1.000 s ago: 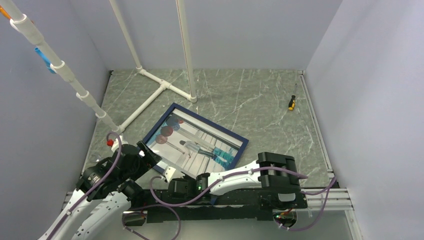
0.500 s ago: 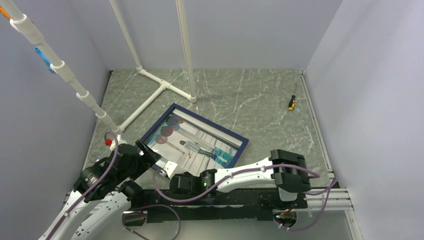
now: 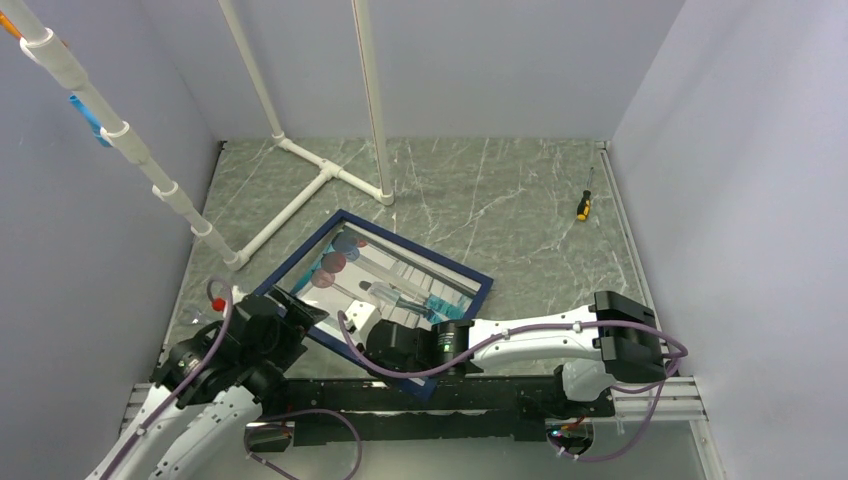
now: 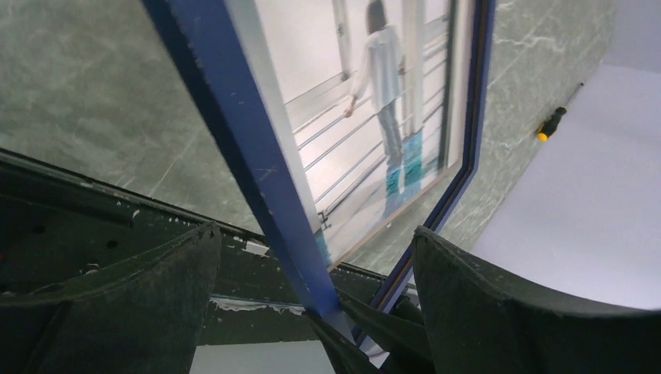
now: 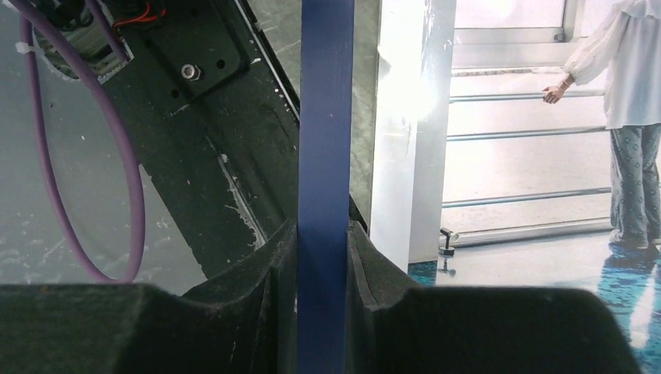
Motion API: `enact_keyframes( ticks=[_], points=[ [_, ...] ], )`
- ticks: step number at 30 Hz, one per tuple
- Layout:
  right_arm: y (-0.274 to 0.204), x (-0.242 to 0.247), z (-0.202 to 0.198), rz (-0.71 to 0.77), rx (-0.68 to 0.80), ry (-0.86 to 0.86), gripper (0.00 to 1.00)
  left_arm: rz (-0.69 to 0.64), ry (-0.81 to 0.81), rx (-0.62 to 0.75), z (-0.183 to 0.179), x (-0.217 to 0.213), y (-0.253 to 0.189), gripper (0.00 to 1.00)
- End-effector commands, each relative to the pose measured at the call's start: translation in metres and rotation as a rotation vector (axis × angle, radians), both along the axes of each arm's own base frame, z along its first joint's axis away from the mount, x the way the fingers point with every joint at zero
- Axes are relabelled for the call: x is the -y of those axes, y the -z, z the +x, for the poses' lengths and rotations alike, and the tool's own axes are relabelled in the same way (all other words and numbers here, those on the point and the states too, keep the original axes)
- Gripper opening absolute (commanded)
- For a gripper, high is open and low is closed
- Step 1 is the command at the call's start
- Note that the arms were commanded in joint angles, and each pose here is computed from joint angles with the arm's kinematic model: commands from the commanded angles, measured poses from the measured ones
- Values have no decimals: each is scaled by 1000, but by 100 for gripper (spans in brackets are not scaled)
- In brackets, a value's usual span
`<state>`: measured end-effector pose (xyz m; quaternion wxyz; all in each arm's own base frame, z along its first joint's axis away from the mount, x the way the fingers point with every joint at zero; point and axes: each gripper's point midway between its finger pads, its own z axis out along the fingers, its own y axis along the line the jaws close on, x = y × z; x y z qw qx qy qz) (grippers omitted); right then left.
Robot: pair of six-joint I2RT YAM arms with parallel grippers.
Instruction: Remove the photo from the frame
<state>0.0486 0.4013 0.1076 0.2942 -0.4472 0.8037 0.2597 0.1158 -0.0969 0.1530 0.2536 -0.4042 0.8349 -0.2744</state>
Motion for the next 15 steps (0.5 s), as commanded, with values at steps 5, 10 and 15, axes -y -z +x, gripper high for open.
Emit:
enact_keyframes(
  ticks=[5,10,15],
  points=[
    [-23,-22,-9,144,-57,-41,0,-197,-53,-101,10,35,33,95],
    [-24,-21,-11,150,-63,-49,0,-188,-58,-165,13,42,55,88],
    [-21,-21,-12,142,-65,-58,0,-161,-73,-143,23,41,58,68]
  ],
)
